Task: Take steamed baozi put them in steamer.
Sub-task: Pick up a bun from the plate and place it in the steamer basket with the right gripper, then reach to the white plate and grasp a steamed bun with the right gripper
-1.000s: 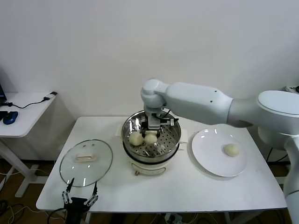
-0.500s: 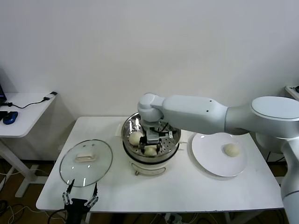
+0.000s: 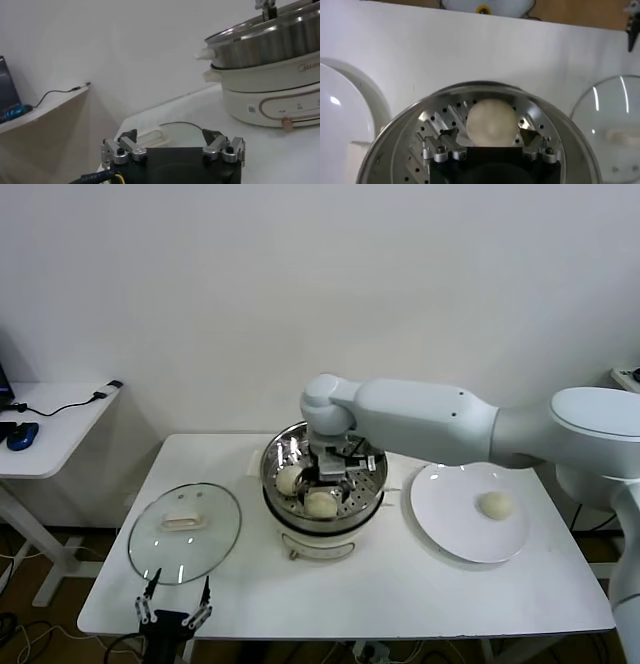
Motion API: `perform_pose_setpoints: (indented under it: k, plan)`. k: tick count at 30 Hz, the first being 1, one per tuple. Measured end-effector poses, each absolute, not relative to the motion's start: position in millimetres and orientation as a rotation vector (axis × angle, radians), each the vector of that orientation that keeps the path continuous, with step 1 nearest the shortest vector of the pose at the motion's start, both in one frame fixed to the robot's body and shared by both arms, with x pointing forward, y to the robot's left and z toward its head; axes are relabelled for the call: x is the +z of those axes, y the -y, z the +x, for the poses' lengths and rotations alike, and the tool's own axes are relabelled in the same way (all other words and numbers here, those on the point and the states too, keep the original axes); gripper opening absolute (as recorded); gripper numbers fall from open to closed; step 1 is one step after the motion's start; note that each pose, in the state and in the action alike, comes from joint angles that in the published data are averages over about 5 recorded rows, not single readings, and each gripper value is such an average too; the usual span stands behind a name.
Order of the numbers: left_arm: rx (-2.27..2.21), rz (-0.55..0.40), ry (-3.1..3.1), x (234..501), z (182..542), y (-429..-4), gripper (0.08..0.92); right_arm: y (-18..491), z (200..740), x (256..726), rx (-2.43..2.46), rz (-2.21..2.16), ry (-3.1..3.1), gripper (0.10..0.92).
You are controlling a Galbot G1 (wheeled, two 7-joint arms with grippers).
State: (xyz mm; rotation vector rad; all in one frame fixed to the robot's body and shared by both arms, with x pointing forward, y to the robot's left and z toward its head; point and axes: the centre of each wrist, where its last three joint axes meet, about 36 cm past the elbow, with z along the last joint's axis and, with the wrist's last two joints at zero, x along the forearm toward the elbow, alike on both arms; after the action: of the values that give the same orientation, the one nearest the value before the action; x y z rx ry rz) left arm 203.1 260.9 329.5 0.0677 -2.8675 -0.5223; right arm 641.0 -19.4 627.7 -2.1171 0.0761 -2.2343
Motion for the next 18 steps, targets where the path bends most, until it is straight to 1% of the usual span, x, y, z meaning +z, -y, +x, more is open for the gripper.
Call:
perform_pose_setpoints:
  k: [5, 10, 14, 18]
  plan:
    - [-0.519, 0.06, 2.873, 331, 204, -258, 0.823, 60, 665, 662, -2.32, -2.113, -0.349, 0.823]
    - [-0.514, 0.05, 2.88, 332, 205, -256, 0.823, 125, 682, 687, -2.39, -2.137, -0.838, 0.823]
    - [-0.516, 0.05, 2.89, 335, 207, -255, 0.823, 188, 690, 693, -2.406, -2.139, -1.306, 0.823]
    - [-0.515, 0.048, 2.895, 338, 208, -254, 0.823, 253, 690, 683, -2.375, -2.135, -1.718, 0.823]
